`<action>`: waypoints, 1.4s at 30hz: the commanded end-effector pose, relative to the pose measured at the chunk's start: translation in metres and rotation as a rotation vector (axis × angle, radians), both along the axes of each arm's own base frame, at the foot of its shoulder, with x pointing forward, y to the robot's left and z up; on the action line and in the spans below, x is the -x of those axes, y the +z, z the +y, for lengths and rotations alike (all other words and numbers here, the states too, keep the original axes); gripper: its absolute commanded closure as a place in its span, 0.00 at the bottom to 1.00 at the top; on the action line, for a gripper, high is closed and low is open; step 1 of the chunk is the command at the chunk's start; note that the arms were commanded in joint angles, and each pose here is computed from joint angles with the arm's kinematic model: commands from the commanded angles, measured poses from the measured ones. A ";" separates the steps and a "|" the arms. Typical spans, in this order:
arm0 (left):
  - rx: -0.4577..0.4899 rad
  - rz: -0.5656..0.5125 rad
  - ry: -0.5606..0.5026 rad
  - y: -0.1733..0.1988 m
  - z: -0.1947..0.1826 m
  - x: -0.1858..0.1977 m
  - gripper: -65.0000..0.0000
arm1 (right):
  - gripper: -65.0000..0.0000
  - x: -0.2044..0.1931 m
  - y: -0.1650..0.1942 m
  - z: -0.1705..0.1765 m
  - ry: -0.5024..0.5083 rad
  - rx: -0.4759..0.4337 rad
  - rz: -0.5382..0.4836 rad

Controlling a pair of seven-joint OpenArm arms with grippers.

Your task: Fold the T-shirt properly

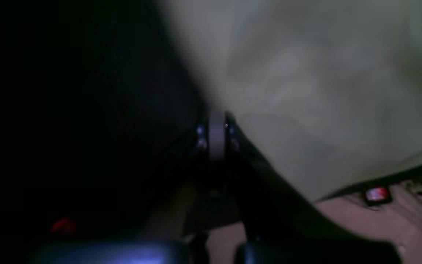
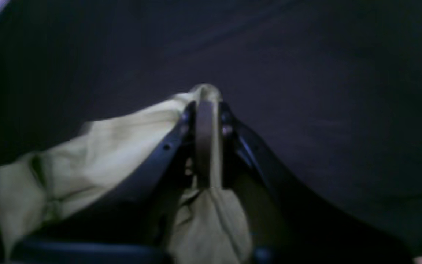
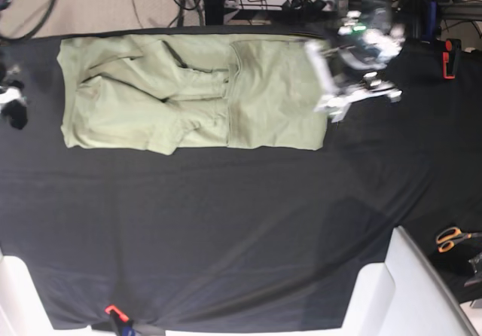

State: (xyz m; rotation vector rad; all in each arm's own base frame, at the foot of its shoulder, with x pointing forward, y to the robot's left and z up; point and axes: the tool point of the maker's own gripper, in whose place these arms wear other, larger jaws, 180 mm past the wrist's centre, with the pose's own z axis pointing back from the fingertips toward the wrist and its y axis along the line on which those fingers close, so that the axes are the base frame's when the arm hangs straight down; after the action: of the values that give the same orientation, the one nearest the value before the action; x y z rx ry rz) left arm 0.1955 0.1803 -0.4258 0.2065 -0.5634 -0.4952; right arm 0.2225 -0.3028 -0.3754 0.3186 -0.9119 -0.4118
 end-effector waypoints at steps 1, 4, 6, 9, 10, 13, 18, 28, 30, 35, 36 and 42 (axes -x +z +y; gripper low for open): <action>0.016 -0.035 0.004 0.007 0.008 0.004 1.00 | 0.84 -0.005 0.015 -0.010 0.021 -0.020 -0.055; 0.113 -0.078 0.081 0.011 0.038 0.030 1.00 | 0.57 0.003 0.005 -0.010 0.107 -0.138 -0.023; 0.203 -0.118 0.140 0.017 0.051 0.040 1.00 | 0.37 0.008 -0.008 -0.007 0.149 -0.196 0.036; 0.279 -0.169 0.237 0.023 0.075 0.050 1.00 | 0.20 0.020 -0.034 -0.006 0.162 -0.283 0.147; 0.283 -0.176 0.256 0.024 0.082 0.052 1.00 | 0.19 0.023 -0.041 -0.007 0.164 -0.298 0.178; 0.282 -0.171 0.299 0.020 0.098 0.058 1.00 | 0.19 0.030 -0.058 -0.005 0.209 -0.312 0.276; 0.283 -0.157 0.315 0.014 0.101 0.062 1.00 | 0.18 0.032 -0.085 0.013 0.270 -0.380 0.382; 0.289 -0.153 0.316 0.012 0.099 0.062 1.00 | 0.18 0.057 -0.130 0.062 0.374 -0.449 0.557; 0.289 -0.154 0.316 0.012 0.099 0.061 1.00 | 0.19 0.065 -0.133 0.072 0.414 -0.456 0.595; 0.295 -0.158 0.322 0.010 0.099 0.058 1.00 | 0.20 0.079 -0.137 0.098 0.501 -0.452 0.630; 0.296 -0.151 0.327 0.008 0.100 0.060 1.00 | 0.20 0.079 -0.136 0.100 0.512 -0.446 0.626; 0.302 -0.140 0.347 0.000 0.102 0.060 1.00 | 0.22 0.078 -0.137 0.107 0.514 -0.454 0.612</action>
State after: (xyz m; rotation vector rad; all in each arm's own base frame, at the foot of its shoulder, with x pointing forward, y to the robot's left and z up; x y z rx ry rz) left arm 0.1321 0.2797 -0.4326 0.0409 -0.6905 -0.0503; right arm 0.1853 -0.1974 -0.4907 0.8442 -0.2968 -0.2515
